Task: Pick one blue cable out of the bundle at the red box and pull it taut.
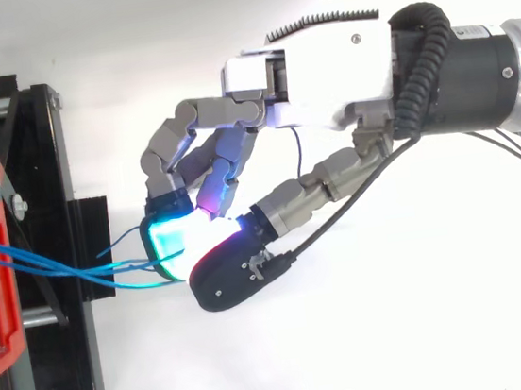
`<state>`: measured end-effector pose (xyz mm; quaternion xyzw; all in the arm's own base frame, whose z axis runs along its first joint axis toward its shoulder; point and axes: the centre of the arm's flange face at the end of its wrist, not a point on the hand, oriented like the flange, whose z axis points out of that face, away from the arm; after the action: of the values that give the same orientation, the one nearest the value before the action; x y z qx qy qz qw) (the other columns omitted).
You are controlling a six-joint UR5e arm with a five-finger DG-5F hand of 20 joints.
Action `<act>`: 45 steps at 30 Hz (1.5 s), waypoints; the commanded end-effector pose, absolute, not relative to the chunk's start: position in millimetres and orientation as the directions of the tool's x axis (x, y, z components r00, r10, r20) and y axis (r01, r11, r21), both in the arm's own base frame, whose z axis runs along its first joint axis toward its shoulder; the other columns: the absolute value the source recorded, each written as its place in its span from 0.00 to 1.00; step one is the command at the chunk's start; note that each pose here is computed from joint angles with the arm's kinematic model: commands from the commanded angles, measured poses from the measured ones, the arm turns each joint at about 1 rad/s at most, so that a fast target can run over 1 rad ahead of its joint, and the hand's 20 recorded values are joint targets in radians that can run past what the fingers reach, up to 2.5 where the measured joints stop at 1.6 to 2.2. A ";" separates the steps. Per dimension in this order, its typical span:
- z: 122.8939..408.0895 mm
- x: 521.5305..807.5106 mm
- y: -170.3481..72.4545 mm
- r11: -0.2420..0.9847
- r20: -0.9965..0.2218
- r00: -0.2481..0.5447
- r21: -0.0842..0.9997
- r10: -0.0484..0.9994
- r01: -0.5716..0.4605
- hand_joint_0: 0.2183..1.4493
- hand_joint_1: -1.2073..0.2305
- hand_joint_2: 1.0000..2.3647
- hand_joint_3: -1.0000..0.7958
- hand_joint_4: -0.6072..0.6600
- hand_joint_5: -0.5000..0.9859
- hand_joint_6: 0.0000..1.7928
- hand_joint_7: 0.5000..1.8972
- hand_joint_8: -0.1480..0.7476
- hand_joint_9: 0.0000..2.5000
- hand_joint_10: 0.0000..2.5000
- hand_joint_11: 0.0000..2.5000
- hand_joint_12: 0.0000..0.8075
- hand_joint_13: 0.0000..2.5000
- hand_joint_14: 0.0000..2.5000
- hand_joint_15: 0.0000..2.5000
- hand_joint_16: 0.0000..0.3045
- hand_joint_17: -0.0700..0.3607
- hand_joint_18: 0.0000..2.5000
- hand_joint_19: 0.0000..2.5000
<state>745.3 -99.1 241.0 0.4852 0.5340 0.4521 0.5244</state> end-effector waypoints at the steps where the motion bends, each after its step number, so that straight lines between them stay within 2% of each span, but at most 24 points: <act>1: 240.1 745.0 -98.0 0.123 -0.124 0.016 0.991 0.992 0.047 0.34 0.26 0.01 0.55 0.51 0.26 0.52 0.42 0.65 0.41 0.00 0.42 0.60 0.24 0.00 0.10 0.21 0.49 0.21 0.10; 45: 239.8 745.1 -94.6 0.145 -0.146 0.010 0.988 0.989 0.049 0.34 0.26 0.01 0.56 0.52 0.26 0.52 0.43 0.66 0.41 0.00 0.40 0.62 0.24 0.00 0.08 0.20 0.49 0.20 0.08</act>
<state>745.1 -94.5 239.8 0.4776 0.5437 0.4467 0.5261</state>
